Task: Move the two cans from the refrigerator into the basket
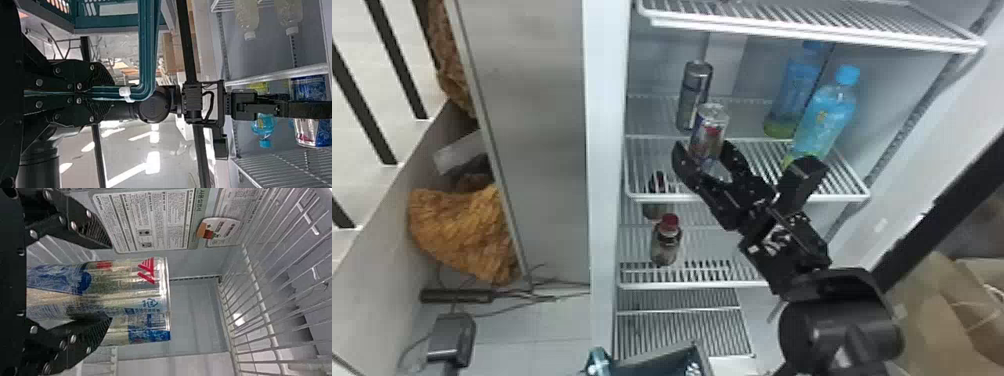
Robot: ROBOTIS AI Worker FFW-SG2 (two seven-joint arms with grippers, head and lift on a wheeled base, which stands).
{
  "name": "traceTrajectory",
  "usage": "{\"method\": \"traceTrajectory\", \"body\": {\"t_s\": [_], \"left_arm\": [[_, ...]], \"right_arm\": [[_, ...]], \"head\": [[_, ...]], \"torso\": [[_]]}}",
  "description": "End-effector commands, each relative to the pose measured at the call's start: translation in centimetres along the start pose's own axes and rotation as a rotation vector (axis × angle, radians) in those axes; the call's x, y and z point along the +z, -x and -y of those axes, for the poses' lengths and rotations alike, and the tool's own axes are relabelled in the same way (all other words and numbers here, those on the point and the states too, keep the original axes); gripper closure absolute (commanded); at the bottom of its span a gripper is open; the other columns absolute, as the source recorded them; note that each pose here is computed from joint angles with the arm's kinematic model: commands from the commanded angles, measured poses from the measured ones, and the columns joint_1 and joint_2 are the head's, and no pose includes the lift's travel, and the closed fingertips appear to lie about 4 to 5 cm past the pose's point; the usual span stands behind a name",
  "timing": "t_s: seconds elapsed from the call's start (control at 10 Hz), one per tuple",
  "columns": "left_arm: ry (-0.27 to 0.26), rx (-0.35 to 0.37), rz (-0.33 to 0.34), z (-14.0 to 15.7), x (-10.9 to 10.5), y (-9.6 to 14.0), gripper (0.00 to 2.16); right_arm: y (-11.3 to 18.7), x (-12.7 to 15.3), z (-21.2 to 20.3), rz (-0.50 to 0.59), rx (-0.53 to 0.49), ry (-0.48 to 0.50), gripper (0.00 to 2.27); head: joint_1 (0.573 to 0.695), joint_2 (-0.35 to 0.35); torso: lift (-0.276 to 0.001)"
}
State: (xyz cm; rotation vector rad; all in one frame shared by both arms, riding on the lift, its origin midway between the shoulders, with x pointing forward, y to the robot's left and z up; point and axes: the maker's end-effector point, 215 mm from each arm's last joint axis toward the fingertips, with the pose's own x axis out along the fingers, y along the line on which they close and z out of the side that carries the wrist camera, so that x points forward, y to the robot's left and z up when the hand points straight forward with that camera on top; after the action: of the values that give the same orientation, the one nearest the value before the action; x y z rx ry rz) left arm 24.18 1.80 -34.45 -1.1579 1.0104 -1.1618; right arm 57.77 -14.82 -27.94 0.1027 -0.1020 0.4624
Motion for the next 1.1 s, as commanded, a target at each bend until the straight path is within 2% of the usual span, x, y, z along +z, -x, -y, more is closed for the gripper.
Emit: {"method": "traceTrajectory", "body": {"t_s": [0.0,0.1,0.5,0.7,1.0], "left_arm": [[0.004,-0.001,-0.004,0.0,-0.2,0.0,1.2],[0.004,-0.002,-0.003,0.0,-0.2,0.0,1.2],[0.004,-0.006,0.0,0.1,-0.1,-0.1,1.2],[0.004,-0.007,0.002,0.2,0.0,0.0,1.2],[0.004,-0.009,0.004,0.2,0.0,-0.1,1.2]], "right_arm": [[0.0,-0.2,-0.1,-0.013,0.001,-0.003,0.93],[-0.1,-0.1,-0.1,-0.011,0.002,0.0,1.1],[0.9,1.5,0.4,0.018,-0.011,0.01,1.11],[2.3,3.0,0.1,0.043,-0.013,0.006,1.11],[5.1,3.1,-0.6,0.019,-0.016,-0.02,1.11]], "head": [[0.695,-0.179],[0.695,-0.178],[0.695,-0.185],[0.695,-0.193],[0.695,-0.209]], "torso": [[-0.035],[-0.035],[-0.035],[-0.035],[-0.035]]}}
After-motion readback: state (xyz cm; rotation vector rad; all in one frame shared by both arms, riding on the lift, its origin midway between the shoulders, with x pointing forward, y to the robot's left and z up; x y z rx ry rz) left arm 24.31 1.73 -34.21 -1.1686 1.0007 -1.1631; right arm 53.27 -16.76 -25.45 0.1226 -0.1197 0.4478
